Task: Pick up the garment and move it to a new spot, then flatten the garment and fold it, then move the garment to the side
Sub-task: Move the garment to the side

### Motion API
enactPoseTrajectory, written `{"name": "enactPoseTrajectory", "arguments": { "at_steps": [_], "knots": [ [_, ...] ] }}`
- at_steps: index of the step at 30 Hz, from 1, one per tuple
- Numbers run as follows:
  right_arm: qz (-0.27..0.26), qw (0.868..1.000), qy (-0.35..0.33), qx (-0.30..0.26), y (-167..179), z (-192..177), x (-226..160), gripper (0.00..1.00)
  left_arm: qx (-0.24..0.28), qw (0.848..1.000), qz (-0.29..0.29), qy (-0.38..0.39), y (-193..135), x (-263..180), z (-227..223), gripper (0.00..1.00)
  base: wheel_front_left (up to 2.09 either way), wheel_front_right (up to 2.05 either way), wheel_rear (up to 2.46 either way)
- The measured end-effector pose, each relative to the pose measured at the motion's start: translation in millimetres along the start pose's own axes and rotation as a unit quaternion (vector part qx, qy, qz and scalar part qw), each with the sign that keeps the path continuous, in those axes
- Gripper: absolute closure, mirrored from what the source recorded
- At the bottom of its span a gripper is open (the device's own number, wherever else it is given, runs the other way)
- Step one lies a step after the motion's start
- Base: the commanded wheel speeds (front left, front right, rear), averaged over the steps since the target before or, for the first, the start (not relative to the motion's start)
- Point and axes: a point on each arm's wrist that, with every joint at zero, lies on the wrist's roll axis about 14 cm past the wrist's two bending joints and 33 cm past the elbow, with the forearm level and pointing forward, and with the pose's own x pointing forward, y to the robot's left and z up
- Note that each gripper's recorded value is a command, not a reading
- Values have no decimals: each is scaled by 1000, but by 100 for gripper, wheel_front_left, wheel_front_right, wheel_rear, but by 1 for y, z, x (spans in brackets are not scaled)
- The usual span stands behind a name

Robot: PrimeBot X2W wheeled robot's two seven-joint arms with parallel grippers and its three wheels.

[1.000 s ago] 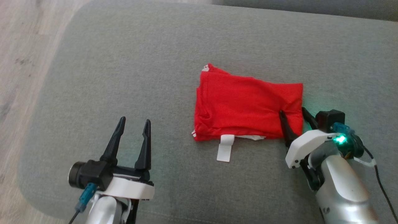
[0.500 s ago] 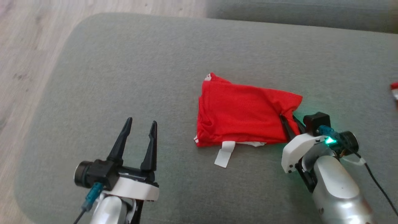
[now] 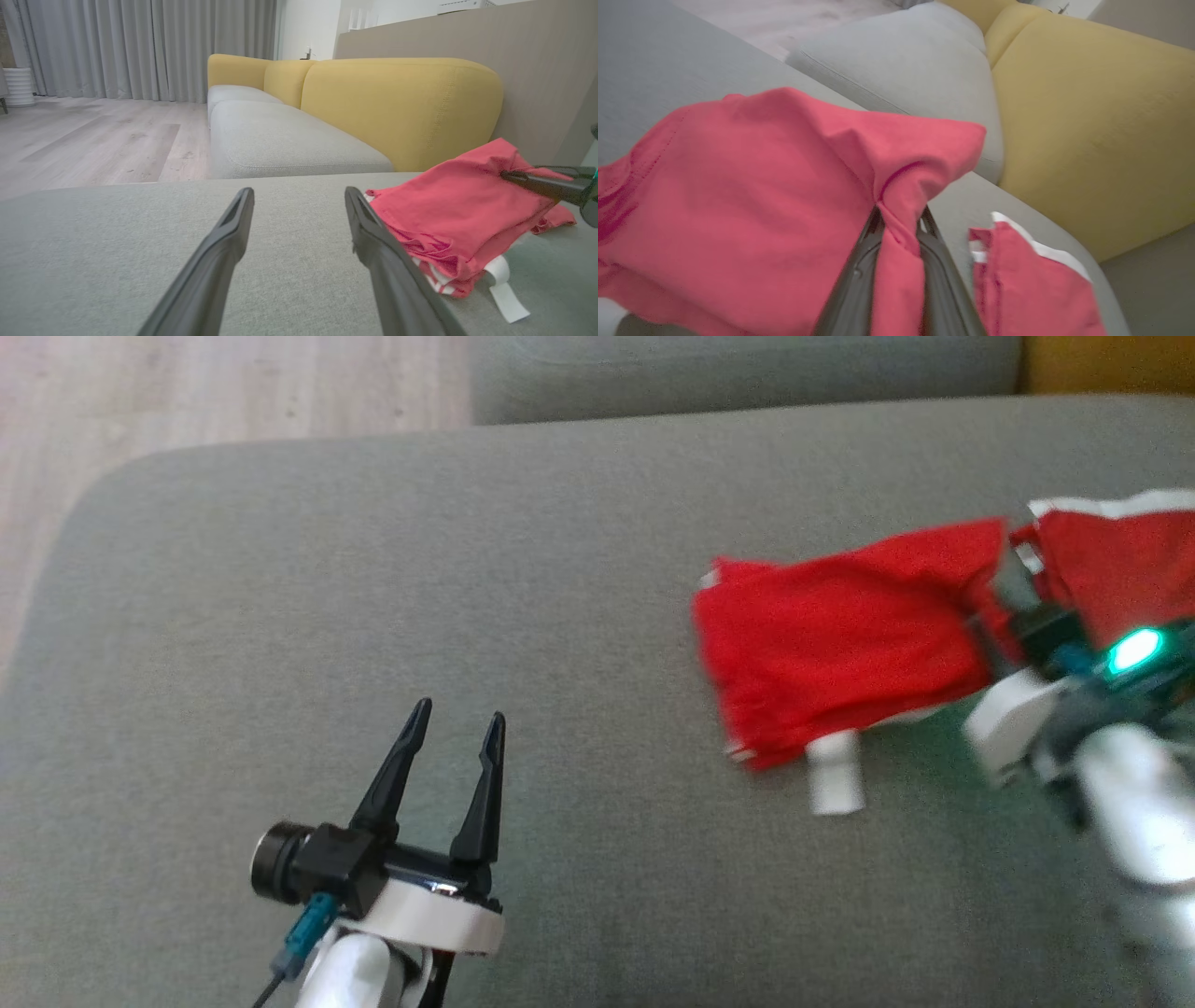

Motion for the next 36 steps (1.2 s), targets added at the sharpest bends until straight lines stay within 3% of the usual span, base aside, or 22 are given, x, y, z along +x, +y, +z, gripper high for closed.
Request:
{"name": "enactPoseTrajectory", "arguments": {
  "at_steps": [7,13,20,31,32,33,36],
  "knots": [
    [-86,991,51,-86,-115,-17,-4,100,-8,1000,-28,5,-9,30,-8,0,0,0,0],
    [-133,978,117,-115,-179,-48,-5,100,-17,999,-25,21,2,51,-26,0,0,0,0],
    [-170,966,172,-95,-212,-87,-3,100,-19,999,-22,42,14,66,-49,0,0,0,0],
    [-199,963,166,-73,-226,-91,8,100,-15,999,-7,47,31,69,-54,0,0,0,0],
    [-200,964,163,-71,-225,-90,8,53,-15,999,-6,46,31,69,-53,0,0,0,0],
    [-201,964,161,-65,-223,-89,9,0,-14,999,-6,44,31,69,-51,0,0,0,0],
    [-211,966,140,-51,-223,-77,8,0,-12,999,-6,39,30,67,-46,0,0,0,0]
  ]
}}
